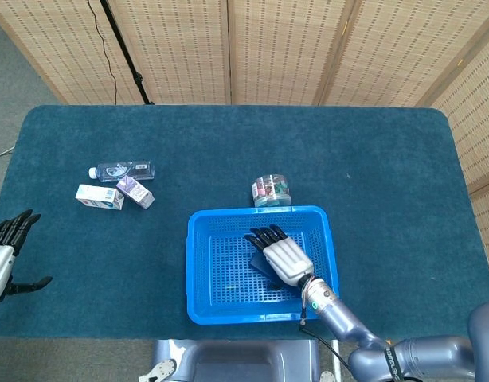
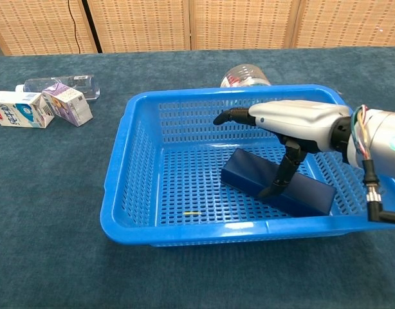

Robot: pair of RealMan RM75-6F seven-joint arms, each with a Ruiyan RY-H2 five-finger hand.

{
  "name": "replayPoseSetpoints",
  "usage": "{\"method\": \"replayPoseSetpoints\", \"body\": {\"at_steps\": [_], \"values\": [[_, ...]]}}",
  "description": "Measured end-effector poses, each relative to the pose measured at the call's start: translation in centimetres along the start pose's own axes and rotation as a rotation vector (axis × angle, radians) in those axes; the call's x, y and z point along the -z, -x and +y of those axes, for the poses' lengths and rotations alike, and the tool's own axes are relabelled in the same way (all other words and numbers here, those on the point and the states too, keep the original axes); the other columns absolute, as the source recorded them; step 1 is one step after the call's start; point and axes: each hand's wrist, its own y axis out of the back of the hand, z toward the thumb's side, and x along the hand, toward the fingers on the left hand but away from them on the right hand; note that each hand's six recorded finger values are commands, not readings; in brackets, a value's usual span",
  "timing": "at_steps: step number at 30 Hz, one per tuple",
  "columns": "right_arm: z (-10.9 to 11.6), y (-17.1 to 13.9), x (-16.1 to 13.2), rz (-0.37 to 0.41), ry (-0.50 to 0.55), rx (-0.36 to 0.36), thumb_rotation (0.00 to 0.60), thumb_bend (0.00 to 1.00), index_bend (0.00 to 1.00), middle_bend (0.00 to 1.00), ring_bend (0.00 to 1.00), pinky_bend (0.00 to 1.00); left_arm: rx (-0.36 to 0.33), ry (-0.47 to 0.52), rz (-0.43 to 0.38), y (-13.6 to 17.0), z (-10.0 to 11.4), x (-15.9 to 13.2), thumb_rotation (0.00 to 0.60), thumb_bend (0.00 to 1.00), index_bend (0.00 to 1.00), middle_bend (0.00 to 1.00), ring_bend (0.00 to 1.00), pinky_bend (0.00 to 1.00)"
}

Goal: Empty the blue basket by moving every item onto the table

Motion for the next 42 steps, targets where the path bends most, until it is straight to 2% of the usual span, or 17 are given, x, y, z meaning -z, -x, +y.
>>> {"method": "replayPoseSetpoints", "body": {"at_steps": [3, 5, 7, 9, 11, 12, 14, 17, 23, 29, 34, 38, 42], "values": [[-0.3, 0.0, 0.8, -0.028, 0.006, -0.005, 0.6, 0.0, 0.01, 0.05, 0.03, 0.22, 0.0, 0.001, 0.0, 0.0, 0.0, 0.0, 0.6, 0.03, 0.0, 0.0, 0.0, 0.0], [-0.5, 0.0, 1.4, -0.044, 0.013, -0.01, 0.6, 0.0, 0.04, 0.1, 0.15, 0.41, 0.0, 0.002, 0.001, 0.0, 0.0, 0.0, 0.6, 0.03, 0.0, 0.0, 0.0, 0.0], [-0.7, 0.1, 2.1, -0.063, 0.016, -0.015, 0.6, 0.0, 0.11, 0.18, 0.26, 0.53, 0.001, 0.002, 0.002, -0.1, 0.0, 0.0, 0.6, 0.03, 0.0, 0.0, 0.0, 0.0], [-0.8, 0.1, 2.7, -0.076, 0.025, -0.015, 0.6, 0.0, 0.17, 0.27, 0.35, 0.6, 0.003, 0.002, 0.002, -0.1, 0.0, 0.0, 0.6, 0.03, 0.0, 0.0, 0.0, 0.0], [-1.0, 0.2, 3.0, -0.084, 0.037, -0.014, 0.6, 0.08, 0.24, 0.36, 0.44, 0.66, 0.006, 0.0, 0.003, -0.1, -0.1, 0.0, 0.6, 0.03, 0.0, 0.0, 0.0, 0.0], [-1.1, 0.2, 3.3, -0.089, 0.038, -0.016, 0.6, 0.16, 0.27, 0.4, 0.48, 0.69, 0.007, 0.0, 0.004, -0.2, -0.1, 0.0, 0.6, 0.03, 0.0, 0.0, 0.0, 0.0], [-1.3, 0.2, 3.6, -0.093, 0.037, -0.019, 0.6, 0.38, 0.37, 0.48, 0.56, 0.76, 0.009, -0.002, 0.004, -0.2, -0.2, 0.0, 0.6, 0.03, 0.0, 0.0, 0.0, 0.0], [-1.4, 0.2, 3.7, -0.089, 0.043, -0.008, 0.6, 0.58, 0.42, 0.53, 0.61, 0.79, 0.01, -0.003, 0.006, -0.2, -0.3, -0.1, 0.6, 0.03, 0.0, 0.0, 0.0, 0.0], [-0.1, -0.2, 2.8, -0.043, 0.053, 0.078, 0.6, 0.76, 0.43, 0.54, 0.61, 0.79, 0.013, -0.007, 0.009, -0.3, -0.4, -0.1, 0.6, 0.03, 0.0, 0.0, 0.0, 0.0], [3.0, -1.8, 0.5, 0.049, 0.08, 0.181, 0.6, 0.79, 0.43, 0.54, 0.61, 0.79, 0.015, -0.008, 0.007, -0.3, -0.5, -0.2, 0.6, 0.03, 0.0, 0.0, 0.0, 0.0], [7.1, -3.4, -0.8, 0.099, 0.087, 0.29, 0.6, 0.79, 0.44, 0.54, 0.61, 0.79, 0.013, -0.007, 0.004, -0.1, -0.4, -0.3, 0.6, 0.03, 0.0, 0.0, 0.0, 0.0], [10.6, -3.8, -0.6, 0.092, 0.064, 0.388, 0.6, 0.79, 0.44, 0.54, 0.61, 0.79, 0.015, -0.004, 0.002, 0.1, -0.4, -0.3, 0.6, 0.03, 0.0, 0.0, 0.0, 0.0], [14.3, -3.3, 1.4, 0.025, -0.002, 0.495, 0.6, 0.79, 0.44, 0.54, 0.61, 0.79, 0.016, -0.001, -0.002, 0.2, -0.4, -0.3, 0.6, 0.03, 0.0, 0.0, 0.0, 0.0]]}}
